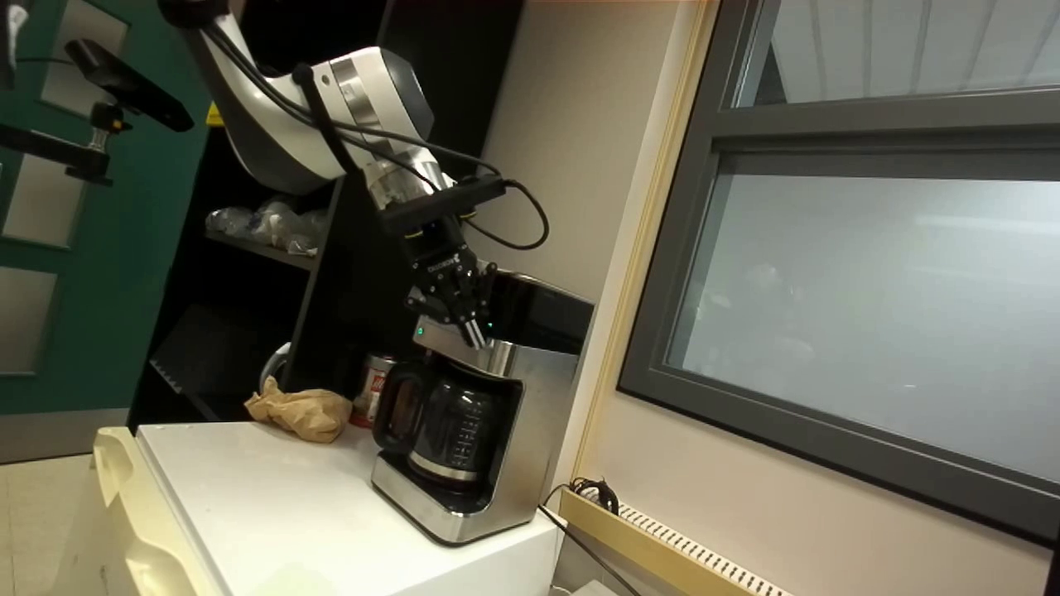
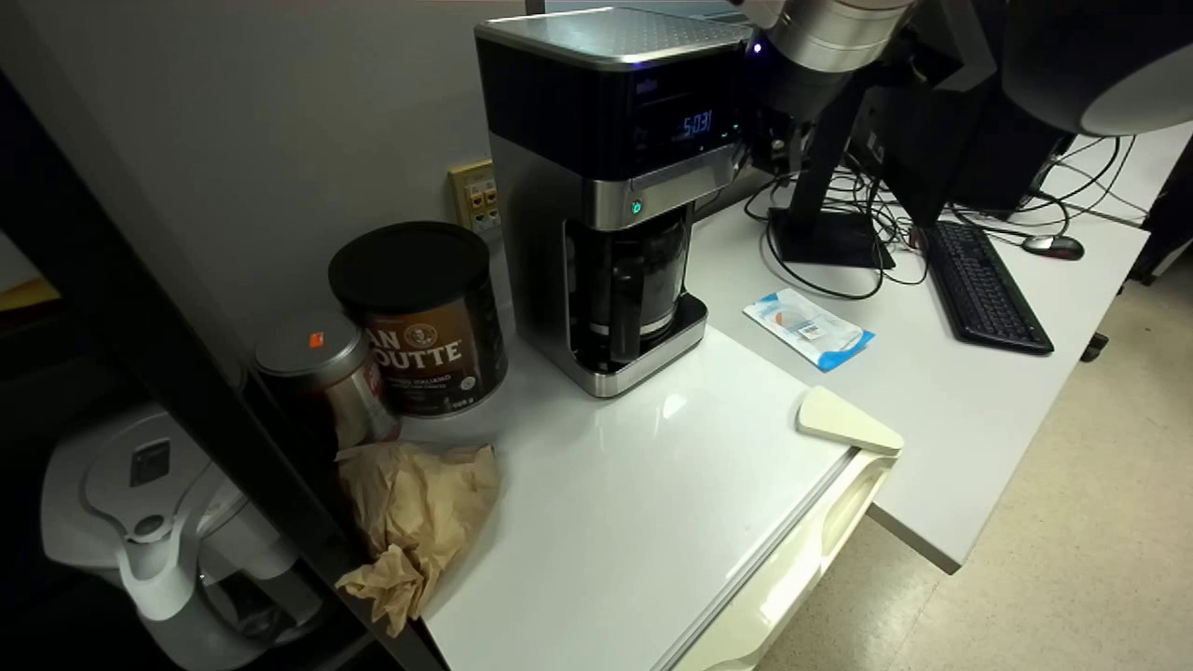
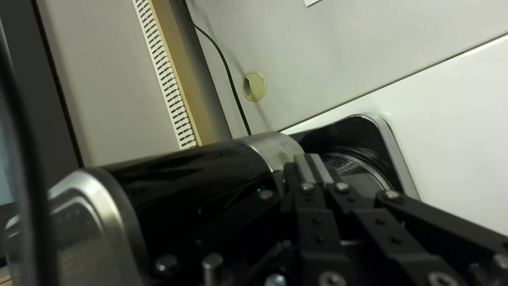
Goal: Press a button on the right side of the coffee machine
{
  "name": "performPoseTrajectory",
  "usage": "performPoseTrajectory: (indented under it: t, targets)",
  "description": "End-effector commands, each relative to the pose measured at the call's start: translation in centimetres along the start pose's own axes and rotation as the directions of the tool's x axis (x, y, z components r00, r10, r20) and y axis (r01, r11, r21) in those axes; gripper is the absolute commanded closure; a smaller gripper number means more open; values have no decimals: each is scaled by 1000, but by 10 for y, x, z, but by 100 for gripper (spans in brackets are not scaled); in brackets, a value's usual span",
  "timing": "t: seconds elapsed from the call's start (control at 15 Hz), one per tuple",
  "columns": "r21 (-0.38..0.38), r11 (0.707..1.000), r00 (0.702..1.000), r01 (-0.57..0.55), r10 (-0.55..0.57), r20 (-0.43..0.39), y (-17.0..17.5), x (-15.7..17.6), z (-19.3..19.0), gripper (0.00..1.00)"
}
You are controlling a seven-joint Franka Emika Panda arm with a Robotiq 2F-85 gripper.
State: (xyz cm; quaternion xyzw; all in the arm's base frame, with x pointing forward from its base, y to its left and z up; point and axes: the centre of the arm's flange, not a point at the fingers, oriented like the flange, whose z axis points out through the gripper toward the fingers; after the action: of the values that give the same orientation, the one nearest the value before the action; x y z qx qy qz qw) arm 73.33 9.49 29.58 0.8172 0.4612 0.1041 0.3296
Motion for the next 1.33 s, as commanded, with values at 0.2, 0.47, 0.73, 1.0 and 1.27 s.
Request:
performPoseTrajectory:
  t: [0.2,0.47,0.73,1.0,1.27]
  targets:
    - [-1,1000,1000,18,-18,7,9,11,4,100]
    - [-10,997,997,73,-73,-6,-9,-5,-16,100]
    - [-20,986,986,165,-165,-3,-31,-19,-34,100]
    - [-36,967,967,252,-251,37,-51,-35,-46,100]
    - [-62,938,939,341,-337,67,-69,-49,-58,100]
